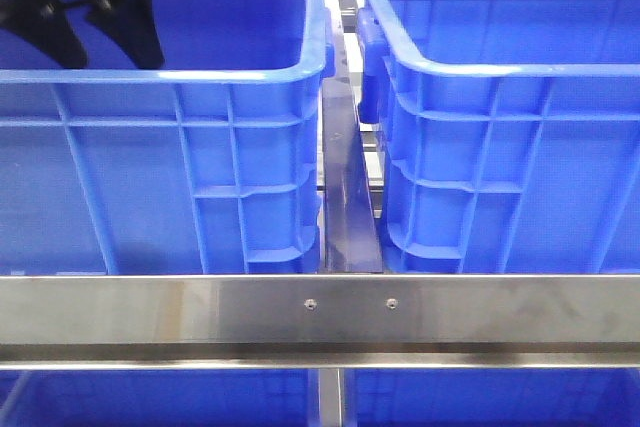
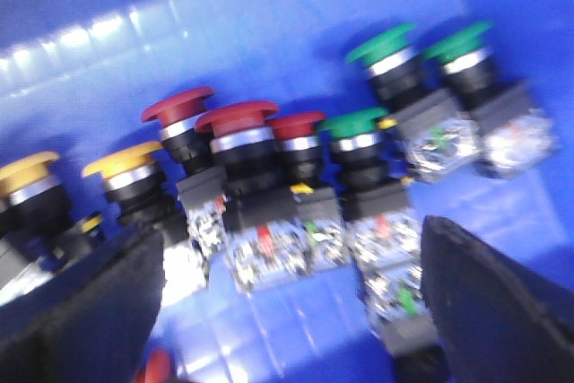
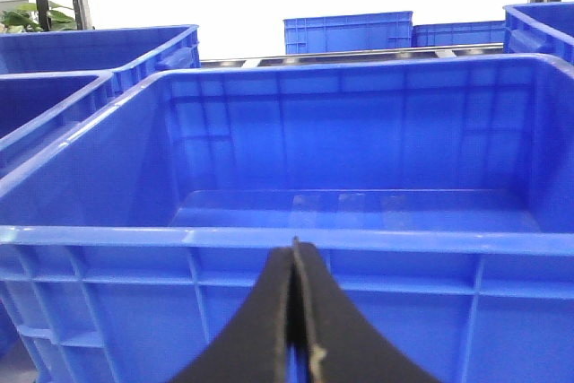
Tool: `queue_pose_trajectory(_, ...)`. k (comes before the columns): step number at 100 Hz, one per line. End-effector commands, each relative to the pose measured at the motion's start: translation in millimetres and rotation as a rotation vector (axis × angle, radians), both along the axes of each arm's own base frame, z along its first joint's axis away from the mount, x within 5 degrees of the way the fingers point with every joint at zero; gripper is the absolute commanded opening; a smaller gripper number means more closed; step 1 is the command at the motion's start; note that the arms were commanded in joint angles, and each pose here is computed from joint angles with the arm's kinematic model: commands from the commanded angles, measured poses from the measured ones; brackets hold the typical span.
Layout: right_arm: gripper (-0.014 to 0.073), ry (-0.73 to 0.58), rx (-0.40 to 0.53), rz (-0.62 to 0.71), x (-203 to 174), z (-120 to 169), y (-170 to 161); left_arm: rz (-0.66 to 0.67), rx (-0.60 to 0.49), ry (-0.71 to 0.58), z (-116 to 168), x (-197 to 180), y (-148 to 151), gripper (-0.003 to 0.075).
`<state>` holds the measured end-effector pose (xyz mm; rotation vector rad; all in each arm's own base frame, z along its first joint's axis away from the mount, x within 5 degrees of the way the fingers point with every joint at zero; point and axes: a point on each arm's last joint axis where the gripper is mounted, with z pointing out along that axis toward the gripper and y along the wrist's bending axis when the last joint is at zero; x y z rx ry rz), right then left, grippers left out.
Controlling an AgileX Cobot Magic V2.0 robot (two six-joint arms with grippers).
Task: Pick red and yellow buttons and place in box
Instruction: 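Lower the left gripper into the button crate and grasp a red-capped button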
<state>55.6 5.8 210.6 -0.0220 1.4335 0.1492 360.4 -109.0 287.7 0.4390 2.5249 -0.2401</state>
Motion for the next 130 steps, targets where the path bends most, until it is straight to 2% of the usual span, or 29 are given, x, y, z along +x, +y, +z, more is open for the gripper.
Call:
queue_pose_trajectory(1, -0.0067, -0.121, 0.003, -0.003, -5, 15, -1, 0.003, -0.030, -0.088, 17, 6, -4, 0.0547)
queue_pose_trajectory(34, -0.0067, -0.121, 0.003, -0.003, -5, 15, -1, 0.004, -0.007, -0.011, -17, 20, -8, 0.0547)
queue_pose_trajectory(60, -0.0067, -0.121, 0.003, -0.003, -5, 15, -1, 0.005, -0.004, 0.000, -22, 23, -8, 0.0538)
queue_pose_trajectory(69, -0.0067, -0.121, 0.003, -0.003, -5, 15, -1, 0.005, -0.004, 0.000, -22, 23, -8, 0.0455)
queue_pose_trajectory(74, -0.0067, -0.121, 0.003, -0.003, -5, 15, -1, 0.005, -0.004, 0.000, -22, 23, -8, 0.0379)
queue_pose_trajectory(86, -0.0067, -0.121, 0.003, -0.003, -5, 15, -1, 0.005, -0.004, 0.000, -22, 23, -8, 0.0140)
queue_pose_trajectory(97, -0.0067, -0.121, 0.003, -0.003, -5, 15, -1, 0.002, 0.002, -0.005, -22, 23, -8, -0.0018)
queue_pose_trajectory(112, -0.0067, -0.121, 0.003, -0.003, -5, 15, -1, -0.001, -0.001, -0.017, -14, 20, -7, -0.0019)
queue_pose_trajectory(130, -0.0067, -0.121, 0.003, -0.003, -5, 15, -1, -0.012, -0.025, -0.101, 24, 3, -6, -0.0019)
